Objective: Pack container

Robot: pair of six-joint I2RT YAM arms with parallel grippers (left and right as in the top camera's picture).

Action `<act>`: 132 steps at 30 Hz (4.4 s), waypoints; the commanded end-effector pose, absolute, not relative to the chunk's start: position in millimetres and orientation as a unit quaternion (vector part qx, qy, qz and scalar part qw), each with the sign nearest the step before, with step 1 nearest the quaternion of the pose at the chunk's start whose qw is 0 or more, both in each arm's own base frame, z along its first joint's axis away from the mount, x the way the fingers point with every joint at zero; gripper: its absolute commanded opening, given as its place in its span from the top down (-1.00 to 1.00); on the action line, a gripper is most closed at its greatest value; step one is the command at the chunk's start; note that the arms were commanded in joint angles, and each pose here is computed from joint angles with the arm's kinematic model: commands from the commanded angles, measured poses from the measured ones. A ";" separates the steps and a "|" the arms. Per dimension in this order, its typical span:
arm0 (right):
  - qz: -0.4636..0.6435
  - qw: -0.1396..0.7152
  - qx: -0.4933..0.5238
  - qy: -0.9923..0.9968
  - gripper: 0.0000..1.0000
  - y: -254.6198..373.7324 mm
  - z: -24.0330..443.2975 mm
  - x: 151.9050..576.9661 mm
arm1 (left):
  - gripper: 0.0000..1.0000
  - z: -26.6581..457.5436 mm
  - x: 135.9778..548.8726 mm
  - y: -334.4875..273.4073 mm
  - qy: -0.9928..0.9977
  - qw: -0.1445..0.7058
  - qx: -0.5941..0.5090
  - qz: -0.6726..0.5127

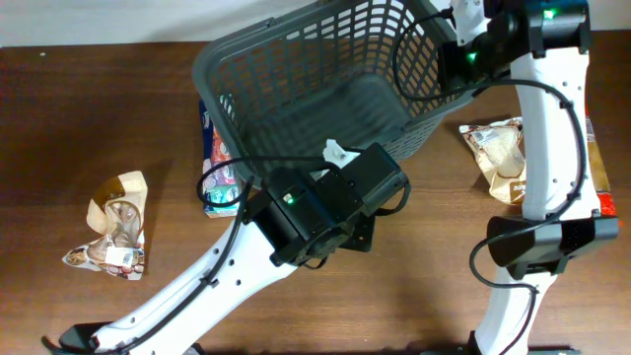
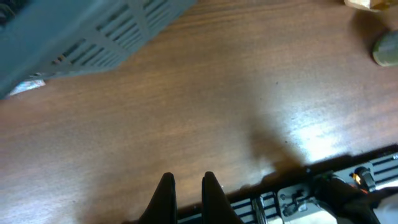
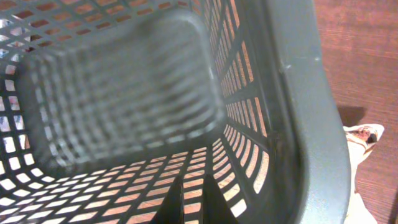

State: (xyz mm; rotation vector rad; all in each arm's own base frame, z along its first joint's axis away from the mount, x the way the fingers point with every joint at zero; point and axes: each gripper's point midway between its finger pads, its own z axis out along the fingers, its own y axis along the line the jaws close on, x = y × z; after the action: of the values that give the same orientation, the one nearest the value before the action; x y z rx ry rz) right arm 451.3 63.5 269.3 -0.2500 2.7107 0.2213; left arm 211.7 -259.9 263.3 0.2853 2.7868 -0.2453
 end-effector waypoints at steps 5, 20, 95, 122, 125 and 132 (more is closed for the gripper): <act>0.037 0.190 -0.059 0.979 0.92 49.4 259.1 453.1 | 0.96 255.4 227.0 -252.3 0.978 0.190 0.080 -0.041; 0.036 0.184 -0.059 0.980 0.92 49.1 258.0 450.4 | 0.96 224.5 233.4 -260.4 0.984 0.159 0.087 -0.001; 0.047 0.130 -0.089 0.986 0.92 86.0 250.2 420.0 | 0.97 248.4 312.7 -134.4 0.969 0.217 -0.076 0.091; 0.049 0.146 -0.080 0.985 0.92 84.8 263.5 415.4 | 0.96 255.3 338.7 -113.7 0.960 0.247 -0.084 0.100; 0.049 0.149 -0.080 0.984 0.92 84.7 266.2 414.3 | 0.96 256.0 340.5 -114.4 0.959 0.251 -0.083 0.098; 0.051 0.151 -0.083 0.984 0.92 89.1 268.3 412.4 | 0.97 258.7 347.2 -118.4 0.958 0.262 -0.062 0.095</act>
State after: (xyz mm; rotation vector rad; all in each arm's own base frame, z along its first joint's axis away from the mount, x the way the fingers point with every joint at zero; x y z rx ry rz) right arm 419.7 85.4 256.8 -0.2292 2.8473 0.1515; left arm 345.7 -125.7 248.4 -0.1888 2.6297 0.2410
